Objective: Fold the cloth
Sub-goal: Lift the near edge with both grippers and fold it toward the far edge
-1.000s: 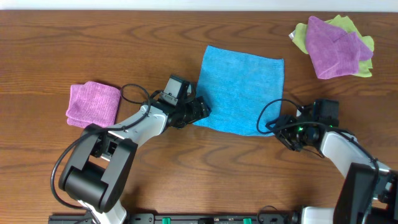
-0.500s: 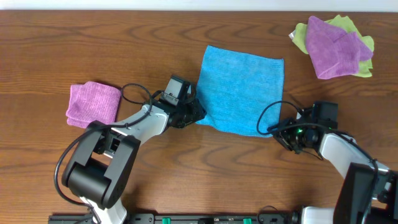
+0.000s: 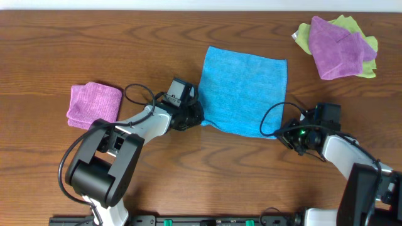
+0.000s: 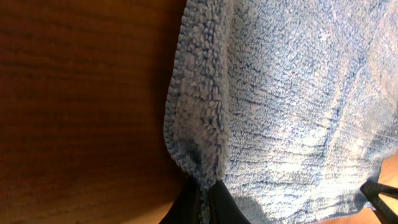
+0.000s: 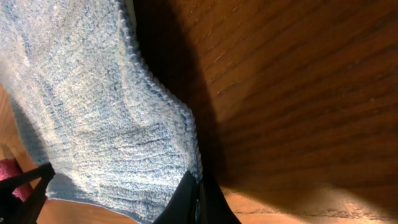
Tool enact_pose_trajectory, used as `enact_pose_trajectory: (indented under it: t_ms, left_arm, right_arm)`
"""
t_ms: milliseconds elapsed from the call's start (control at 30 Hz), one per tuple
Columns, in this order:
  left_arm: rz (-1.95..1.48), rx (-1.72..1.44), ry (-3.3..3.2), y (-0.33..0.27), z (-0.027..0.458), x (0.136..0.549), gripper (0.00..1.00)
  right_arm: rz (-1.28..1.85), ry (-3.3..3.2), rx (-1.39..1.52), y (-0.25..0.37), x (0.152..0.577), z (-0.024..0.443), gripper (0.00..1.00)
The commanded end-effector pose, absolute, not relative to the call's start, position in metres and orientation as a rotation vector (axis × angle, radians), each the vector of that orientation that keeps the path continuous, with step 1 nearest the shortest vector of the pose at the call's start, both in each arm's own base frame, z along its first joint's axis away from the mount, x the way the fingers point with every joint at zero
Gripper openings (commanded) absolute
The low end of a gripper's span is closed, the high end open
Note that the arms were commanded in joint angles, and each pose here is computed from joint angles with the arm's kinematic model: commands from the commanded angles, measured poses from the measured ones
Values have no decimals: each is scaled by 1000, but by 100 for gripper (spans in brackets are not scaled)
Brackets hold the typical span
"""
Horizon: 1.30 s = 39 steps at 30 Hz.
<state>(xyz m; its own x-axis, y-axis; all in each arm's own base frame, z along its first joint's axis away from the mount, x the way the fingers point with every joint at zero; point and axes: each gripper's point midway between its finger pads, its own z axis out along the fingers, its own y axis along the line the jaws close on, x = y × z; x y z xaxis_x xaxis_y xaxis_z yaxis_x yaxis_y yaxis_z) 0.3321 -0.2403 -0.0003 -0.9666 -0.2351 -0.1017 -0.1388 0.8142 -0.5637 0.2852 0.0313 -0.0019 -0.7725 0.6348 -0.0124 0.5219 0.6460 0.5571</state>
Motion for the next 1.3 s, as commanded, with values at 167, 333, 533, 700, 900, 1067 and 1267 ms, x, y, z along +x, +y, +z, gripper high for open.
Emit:
enact_pose_trajectory:
  t_ms: [167,333,533,700,900,1067,1267]
  left_arm:
    - [-857,-216,2973,-235,-16,301,6]
    - [-885,-193,3035,-234,-16,286,6]
    - [-841,-118,3097,-225,-7,267,6]
    - [-837,-93,3105,-221,9,258,6]
    - [-830,-98,3117,-216,28,248,6]
    - [-832,-103,3118,-213,42,240,6]
    - [-850,-137,3091,-214,49,244,6]
  right_arm:
    - [840,2746,973,42,263,-6,1]
    - [821,2792,936,43,250,-3,1]
    - [735,2818,909,36,238,7,1]
    - [732,2843,896,38,225,16,1]
    - [729,2909,894,42,205,20,1]
    - [720,2904,876,42,200,27,1]
    - [731,2817,861,41,213,40,1]
